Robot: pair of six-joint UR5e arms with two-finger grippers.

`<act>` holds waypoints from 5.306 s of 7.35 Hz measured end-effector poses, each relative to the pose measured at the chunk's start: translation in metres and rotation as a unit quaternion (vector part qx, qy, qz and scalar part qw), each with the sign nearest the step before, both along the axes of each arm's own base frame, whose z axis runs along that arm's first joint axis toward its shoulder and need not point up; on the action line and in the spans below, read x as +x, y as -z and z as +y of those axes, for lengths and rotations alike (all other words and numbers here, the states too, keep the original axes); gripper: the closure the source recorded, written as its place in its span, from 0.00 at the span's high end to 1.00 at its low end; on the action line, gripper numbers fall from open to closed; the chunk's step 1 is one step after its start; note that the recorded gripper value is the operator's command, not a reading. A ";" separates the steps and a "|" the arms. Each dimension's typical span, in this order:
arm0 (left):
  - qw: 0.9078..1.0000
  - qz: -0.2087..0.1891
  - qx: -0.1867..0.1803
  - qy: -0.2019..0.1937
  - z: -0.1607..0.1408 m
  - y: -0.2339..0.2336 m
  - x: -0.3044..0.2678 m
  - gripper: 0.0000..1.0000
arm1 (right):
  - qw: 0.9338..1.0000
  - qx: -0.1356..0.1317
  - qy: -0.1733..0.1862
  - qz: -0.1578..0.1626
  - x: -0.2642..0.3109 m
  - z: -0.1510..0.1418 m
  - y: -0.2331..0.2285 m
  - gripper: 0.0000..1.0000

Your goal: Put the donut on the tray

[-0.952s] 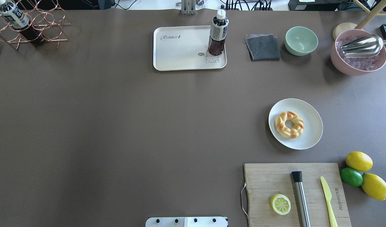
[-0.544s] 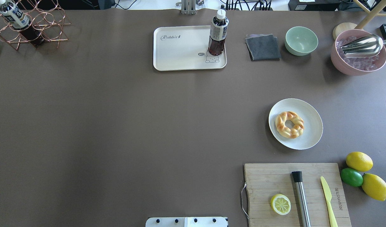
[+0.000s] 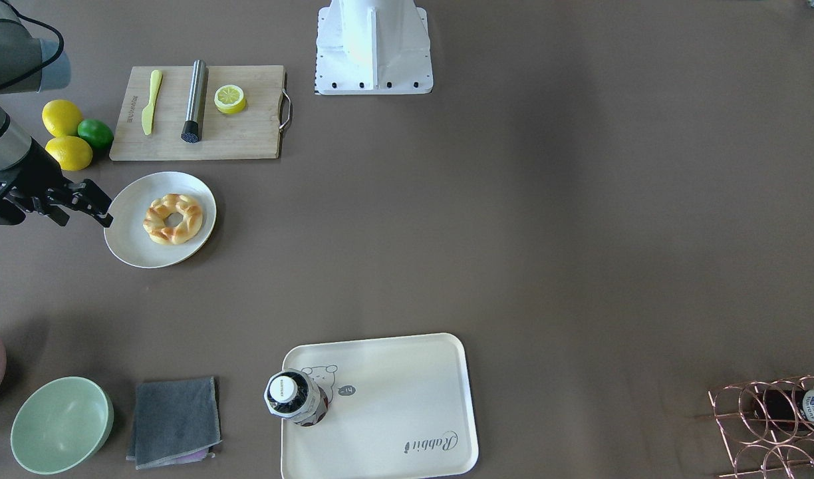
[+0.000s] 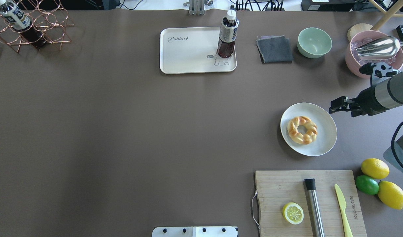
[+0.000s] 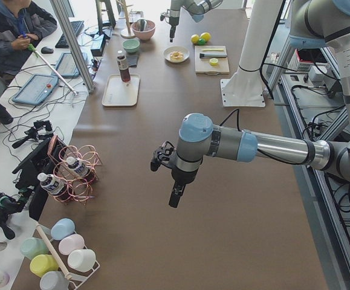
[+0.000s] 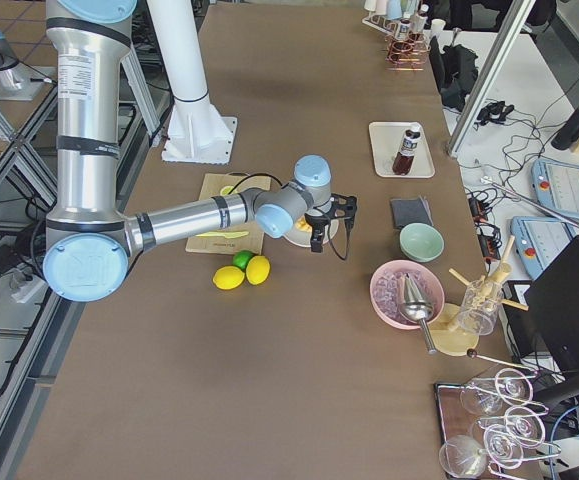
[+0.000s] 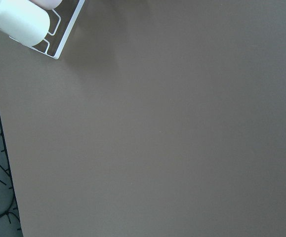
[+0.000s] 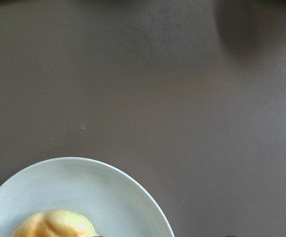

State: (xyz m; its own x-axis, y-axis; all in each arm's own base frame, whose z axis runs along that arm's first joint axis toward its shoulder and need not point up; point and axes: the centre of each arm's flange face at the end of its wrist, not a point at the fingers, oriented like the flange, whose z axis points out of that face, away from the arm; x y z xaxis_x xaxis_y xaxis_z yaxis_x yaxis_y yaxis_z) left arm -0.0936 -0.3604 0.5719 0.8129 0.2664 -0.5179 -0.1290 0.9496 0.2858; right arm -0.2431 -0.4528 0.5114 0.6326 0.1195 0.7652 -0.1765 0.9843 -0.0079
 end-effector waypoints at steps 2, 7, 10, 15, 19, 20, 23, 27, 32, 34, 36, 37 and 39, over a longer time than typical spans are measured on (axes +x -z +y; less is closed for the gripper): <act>1.000 0.000 0.002 0.000 -0.002 0.001 0.000 0.97 | 1.000 -0.005 -0.002 -0.020 -0.011 0.000 -0.027 0.70; 1.000 0.001 0.010 0.000 -0.007 0.007 0.000 0.97 | 0.999 -0.010 0.009 -0.044 -0.031 0.013 -0.050 0.00; 1.000 0.002 0.010 0.005 -0.009 0.010 0.000 0.96 | 0.997 0.002 0.014 -0.069 -0.026 0.016 -0.020 0.00; 0.995 0.094 0.001 0.018 -0.049 0.056 0.040 0.96 | 0.982 0.002 -0.025 -0.189 -0.053 -0.016 0.150 0.00; 0.982 0.190 -0.013 -0.009 -0.125 0.199 0.181 0.96 | 0.987 -0.033 -0.028 -0.153 -0.117 -0.030 0.324 0.00; 0.977 0.210 -0.027 -0.015 -0.130 0.238 0.224 0.96 | 0.990 -0.042 -0.030 -0.130 -0.135 -0.025 0.364 0.00; 0.961 0.261 -0.088 -0.014 -0.105 0.355 0.367 0.95 | 0.993 -0.053 -0.035 -0.095 -0.153 -0.016 0.398 0.00; 0.947 0.297 -0.121 0.004 -0.075 0.405 0.434 0.87 | 0.993 -0.048 -0.031 -0.100 -0.152 -0.007 0.403 0.00; 0.928 0.347 -0.137 0.020 -0.085 0.399 0.448 0.77 | 0.992 -0.035 -0.014 -0.124 -0.145 0.025 0.416 0.00; 0.927 0.350 -0.135 0.019 -0.083 0.401 0.445 0.73 | 0.991 -0.037 -0.014 -0.124 -0.144 0.027 0.413 0.00; 0.926 0.351 -0.135 0.018 -0.082 0.401 0.442 0.62 | 0.991 -0.037 -0.013 -0.125 -0.144 0.028 0.413 0.00; 0.925 0.352 -0.140 0.010 -0.080 0.401 0.441 0.50 | 0.991 -0.037 -0.014 -0.124 -0.144 0.028 0.413 0.00; 0.923 0.356 -0.147 0.000 -0.077 0.403 0.437 0.20 | 0.992 -0.038 -0.015 -0.122 -0.146 0.026 0.412 0.00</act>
